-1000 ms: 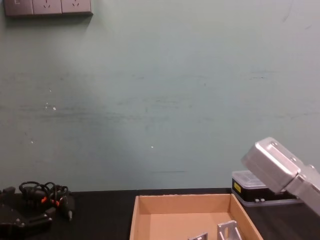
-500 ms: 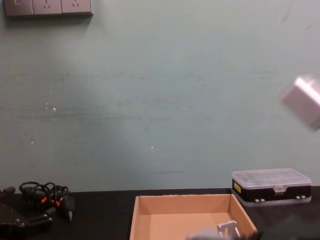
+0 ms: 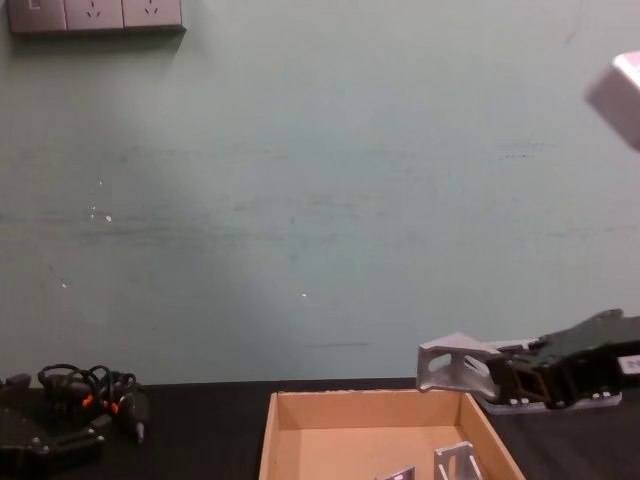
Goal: Use one hand to pick up the angle iron from the table and place it into the box.
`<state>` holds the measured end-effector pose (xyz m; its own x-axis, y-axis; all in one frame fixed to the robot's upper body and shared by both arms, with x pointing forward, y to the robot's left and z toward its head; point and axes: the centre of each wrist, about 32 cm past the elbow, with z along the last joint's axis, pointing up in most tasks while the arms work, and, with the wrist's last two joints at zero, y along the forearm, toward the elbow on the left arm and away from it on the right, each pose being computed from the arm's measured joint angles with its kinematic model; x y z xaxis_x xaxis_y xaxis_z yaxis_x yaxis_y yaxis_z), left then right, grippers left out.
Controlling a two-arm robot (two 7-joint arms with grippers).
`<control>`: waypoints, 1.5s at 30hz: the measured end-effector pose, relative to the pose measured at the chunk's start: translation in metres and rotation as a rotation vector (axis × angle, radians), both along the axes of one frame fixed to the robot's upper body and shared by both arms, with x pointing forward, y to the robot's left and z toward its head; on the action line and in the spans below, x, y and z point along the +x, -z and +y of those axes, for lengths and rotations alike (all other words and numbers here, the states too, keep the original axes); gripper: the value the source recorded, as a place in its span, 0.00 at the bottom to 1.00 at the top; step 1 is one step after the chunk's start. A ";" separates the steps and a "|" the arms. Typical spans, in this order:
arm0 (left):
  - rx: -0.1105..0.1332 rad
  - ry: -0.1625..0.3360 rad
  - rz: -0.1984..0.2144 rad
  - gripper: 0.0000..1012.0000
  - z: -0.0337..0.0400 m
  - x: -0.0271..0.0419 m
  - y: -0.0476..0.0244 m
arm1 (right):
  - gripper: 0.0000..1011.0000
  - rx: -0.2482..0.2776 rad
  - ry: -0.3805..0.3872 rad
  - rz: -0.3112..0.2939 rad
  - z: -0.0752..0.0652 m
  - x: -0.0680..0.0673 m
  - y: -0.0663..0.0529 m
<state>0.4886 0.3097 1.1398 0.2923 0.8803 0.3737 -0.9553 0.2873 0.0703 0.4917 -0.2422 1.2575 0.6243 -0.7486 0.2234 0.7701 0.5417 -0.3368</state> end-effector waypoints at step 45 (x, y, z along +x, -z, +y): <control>0.000 0.000 0.000 0.99 0.0000 0.0000 0.0000 | 0.06 -0.168 -0.088 0.166 0.069 0.119 0.024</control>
